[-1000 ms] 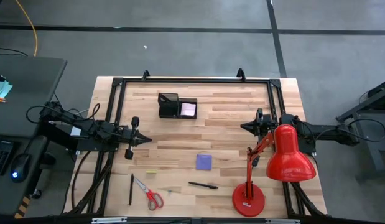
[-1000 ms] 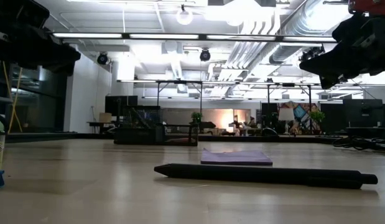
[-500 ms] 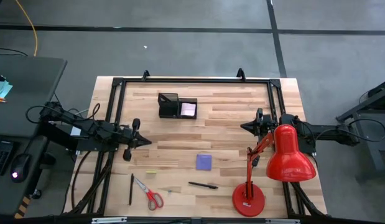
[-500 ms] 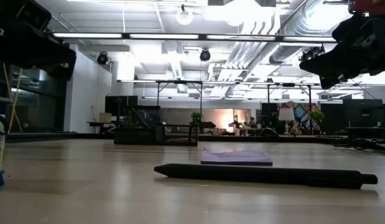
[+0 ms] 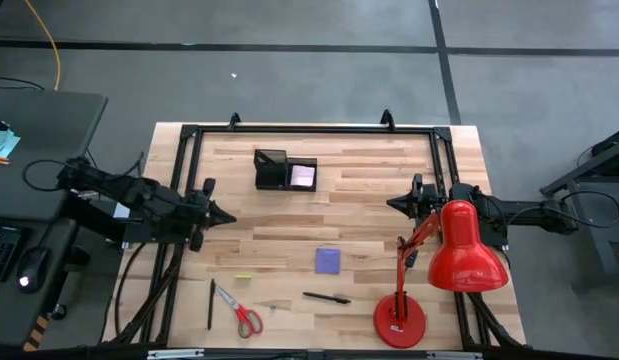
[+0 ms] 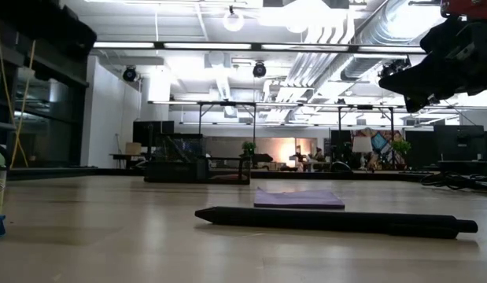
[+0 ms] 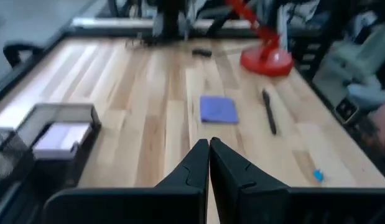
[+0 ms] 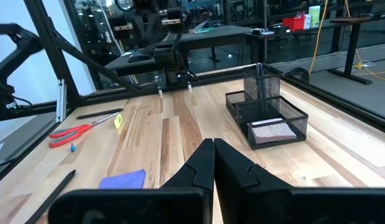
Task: Pick and place office supplies into organizer
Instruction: Put the yellow eraser into the black desk organizer
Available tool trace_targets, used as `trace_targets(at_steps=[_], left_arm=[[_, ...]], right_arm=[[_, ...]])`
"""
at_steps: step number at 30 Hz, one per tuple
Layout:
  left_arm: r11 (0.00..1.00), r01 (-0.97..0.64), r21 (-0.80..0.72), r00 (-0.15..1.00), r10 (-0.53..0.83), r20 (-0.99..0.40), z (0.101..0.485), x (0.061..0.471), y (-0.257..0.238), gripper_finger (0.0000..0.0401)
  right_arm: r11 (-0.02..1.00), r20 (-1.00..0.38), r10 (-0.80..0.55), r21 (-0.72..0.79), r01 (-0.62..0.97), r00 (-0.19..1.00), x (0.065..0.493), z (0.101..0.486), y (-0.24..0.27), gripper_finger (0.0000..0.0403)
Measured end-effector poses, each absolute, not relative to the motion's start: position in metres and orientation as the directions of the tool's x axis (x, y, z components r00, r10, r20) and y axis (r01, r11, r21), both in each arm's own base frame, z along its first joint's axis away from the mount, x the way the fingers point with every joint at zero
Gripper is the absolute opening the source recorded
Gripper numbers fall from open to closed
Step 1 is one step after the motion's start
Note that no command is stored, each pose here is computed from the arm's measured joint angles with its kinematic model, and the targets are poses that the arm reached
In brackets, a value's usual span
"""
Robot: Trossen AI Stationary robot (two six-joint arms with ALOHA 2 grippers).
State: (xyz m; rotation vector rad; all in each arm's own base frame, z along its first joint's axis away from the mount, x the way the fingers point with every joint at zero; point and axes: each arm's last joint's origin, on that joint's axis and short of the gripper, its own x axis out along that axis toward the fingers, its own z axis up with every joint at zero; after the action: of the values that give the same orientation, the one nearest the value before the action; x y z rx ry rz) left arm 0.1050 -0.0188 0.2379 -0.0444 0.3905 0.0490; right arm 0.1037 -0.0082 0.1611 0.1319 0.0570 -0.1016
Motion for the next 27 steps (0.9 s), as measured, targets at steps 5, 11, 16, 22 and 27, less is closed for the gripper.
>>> trace_targets(at_steps=[5,11,16,22,27], left_arm=[[0.98,-0.08,-0.182,0.91,-0.003,-0.415,0.257,0.125,-0.025,0.0001],[0.962,-0.118,-0.246,0.741,-0.08,-0.667,0.245,0.149,-0.035,0.0001],[0.925,-0.329,-0.191,0.487,-0.007,-0.874,0.222,0.156,-0.037,0.0001],[0.92,-0.341,-0.193,0.419,-0.035,-0.907,0.206,0.171,-0.055,0.0001],[0.915,-0.356,-0.187,0.368,-0.046,-0.929,0.196,0.174,-0.067,0.0001]], right_arm=[[0.986,-0.065,-0.097,0.128,0.104,0.993,0.104,0.161,-0.008,0.0003],[0.986,-0.069,-0.097,0.128,0.105,0.993,0.104,0.16,-0.008,0.0002],[0.986,-0.075,-0.097,0.128,0.106,0.992,0.104,0.16,-0.008,0.0002],[0.986,-0.08,-0.097,0.128,0.106,0.992,0.104,0.159,-0.008,0.0002],[0.986,-0.082,-0.097,0.128,0.107,0.992,0.104,0.159,-0.008,0.0002]])
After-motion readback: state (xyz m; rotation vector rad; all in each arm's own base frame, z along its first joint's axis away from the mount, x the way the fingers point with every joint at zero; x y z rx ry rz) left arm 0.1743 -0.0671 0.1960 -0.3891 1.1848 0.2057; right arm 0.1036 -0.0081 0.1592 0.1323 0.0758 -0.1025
